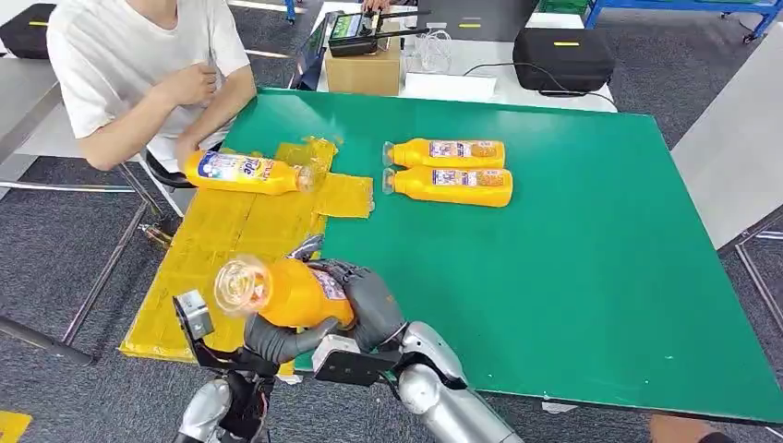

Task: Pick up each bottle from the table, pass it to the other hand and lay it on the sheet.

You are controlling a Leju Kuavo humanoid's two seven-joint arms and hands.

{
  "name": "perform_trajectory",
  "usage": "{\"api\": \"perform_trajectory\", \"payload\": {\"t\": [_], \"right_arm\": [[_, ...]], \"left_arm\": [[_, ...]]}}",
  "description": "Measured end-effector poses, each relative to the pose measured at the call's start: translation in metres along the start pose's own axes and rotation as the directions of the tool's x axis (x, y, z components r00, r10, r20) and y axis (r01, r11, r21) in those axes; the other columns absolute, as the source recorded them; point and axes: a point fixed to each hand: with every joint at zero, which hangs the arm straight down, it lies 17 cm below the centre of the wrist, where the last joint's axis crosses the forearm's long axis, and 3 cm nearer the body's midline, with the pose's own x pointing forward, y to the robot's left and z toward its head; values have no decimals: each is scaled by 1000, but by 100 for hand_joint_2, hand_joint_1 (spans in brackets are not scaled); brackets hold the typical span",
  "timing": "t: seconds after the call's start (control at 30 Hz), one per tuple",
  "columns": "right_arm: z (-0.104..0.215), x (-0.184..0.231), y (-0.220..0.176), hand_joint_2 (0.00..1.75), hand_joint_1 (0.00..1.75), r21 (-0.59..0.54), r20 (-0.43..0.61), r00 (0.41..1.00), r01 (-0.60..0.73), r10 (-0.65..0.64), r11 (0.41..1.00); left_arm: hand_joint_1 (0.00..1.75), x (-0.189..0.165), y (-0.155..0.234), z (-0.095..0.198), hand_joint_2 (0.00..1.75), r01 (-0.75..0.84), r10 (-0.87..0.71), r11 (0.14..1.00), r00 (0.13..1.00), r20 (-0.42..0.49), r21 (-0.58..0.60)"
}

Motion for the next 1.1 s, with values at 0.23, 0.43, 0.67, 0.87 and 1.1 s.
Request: {"api": "perform_trajectory", "payload": {"t": [0.23, 0.43, 0.67, 0.87, 1.1], "right_arm": [[-1, 7, 5, 0, 0, -20, 24, 998, -53, 54, 998], [0, 9, 7, 0, 0, -33, 28, 998, -53, 54, 998], [0, 9, 7, 0, 0, -33, 28, 998, -54, 54, 998], [2, 11, 3, 0, 0, -72, 32, 998, -58, 60, 996], [11, 9, -2, 0, 0, -151, 1, 997, -75, 76, 986]], "left_arm": [[175, 17, 14, -3, 175, -147, 144, 988, 988, 59, 49], [175, 18, 17, -4, 175, -152, 148, 987, 987, 67, 60], [175, 19, 17, -4, 175, -152, 148, 987, 987, 67, 61], [175, 18, 23, -7, 175, -60, 54, 994, 996, 72, 90], [175, 24, 59, -21, 175, 311, -320, 934, 947, 29, 178]]}}
